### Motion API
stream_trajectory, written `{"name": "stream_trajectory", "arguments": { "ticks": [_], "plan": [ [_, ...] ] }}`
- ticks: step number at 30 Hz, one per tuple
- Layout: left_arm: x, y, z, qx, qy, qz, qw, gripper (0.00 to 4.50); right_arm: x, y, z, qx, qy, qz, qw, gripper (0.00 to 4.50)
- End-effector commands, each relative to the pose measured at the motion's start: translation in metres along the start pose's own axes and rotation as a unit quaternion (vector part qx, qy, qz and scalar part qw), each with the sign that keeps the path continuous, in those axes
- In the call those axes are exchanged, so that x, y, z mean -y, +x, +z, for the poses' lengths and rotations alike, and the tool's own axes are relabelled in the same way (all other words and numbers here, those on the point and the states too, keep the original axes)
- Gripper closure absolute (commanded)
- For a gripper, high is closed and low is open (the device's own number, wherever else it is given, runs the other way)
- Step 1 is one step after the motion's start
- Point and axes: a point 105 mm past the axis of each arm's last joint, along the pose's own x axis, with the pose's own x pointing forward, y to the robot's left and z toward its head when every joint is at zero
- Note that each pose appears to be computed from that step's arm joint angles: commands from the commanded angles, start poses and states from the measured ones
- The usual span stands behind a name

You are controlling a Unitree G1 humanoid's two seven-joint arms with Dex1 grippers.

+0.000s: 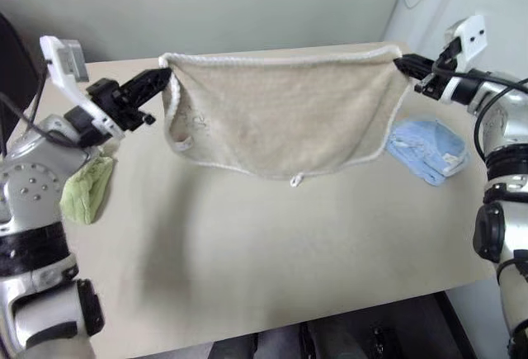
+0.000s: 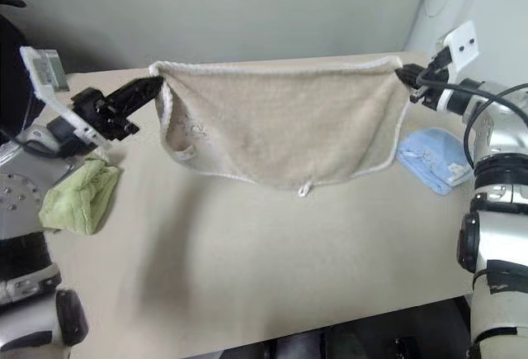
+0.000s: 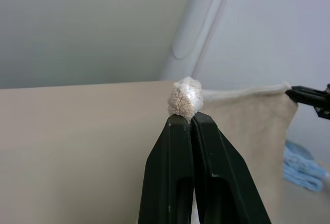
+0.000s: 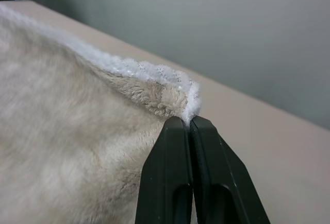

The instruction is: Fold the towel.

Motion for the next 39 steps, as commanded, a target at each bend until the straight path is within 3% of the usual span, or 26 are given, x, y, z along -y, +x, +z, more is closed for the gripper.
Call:
{"name": "stream_trajectory", "arguments": {
  "ticks": [1,6,11,17,22,26,39],
  "plan": [
    [0.001,0.007,0.048,0.082,0.044,-0.004,0.996,4.48,0.009,-0.001,0.046,0.058,-0.050,-0.008,0.997,4.50],
    [0.001,-0.010,0.054,0.085,0.047,-0.019,0.995,4.48,0.011,-0.016,0.051,0.072,-0.047,0.019,0.996,4.50],
    [0.018,-0.052,0.016,-0.004,0.033,-0.062,0.998,4.48,-0.010,-0.047,0.016,0.031,0.000,0.093,0.995,4.50],
    [0.026,-0.096,-0.039,-0.122,-0.003,-0.065,0.990,4.48,-0.064,-0.079,-0.038,-0.067,0.052,0.196,0.977,4.50],
    [0.030,-0.104,-0.047,-0.142,-0.004,-0.070,0.987,4.48,-0.074,-0.087,-0.043,-0.083,0.065,0.207,0.973,4.50],
    [0.036,-0.140,-0.085,-0.235,-0.052,-0.070,0.968,4.48,-0.109,-0.116,-0.073,-0.158,0.110,0.299,0.935,4.50],
    [0.030,-0.144,-0.097,-0.248,-0.054,-0.051,0.966,4.48,-0.113,-0.112,-0.085,-0.177,0.095,0.295,0.934,4.50]
  ]
}}
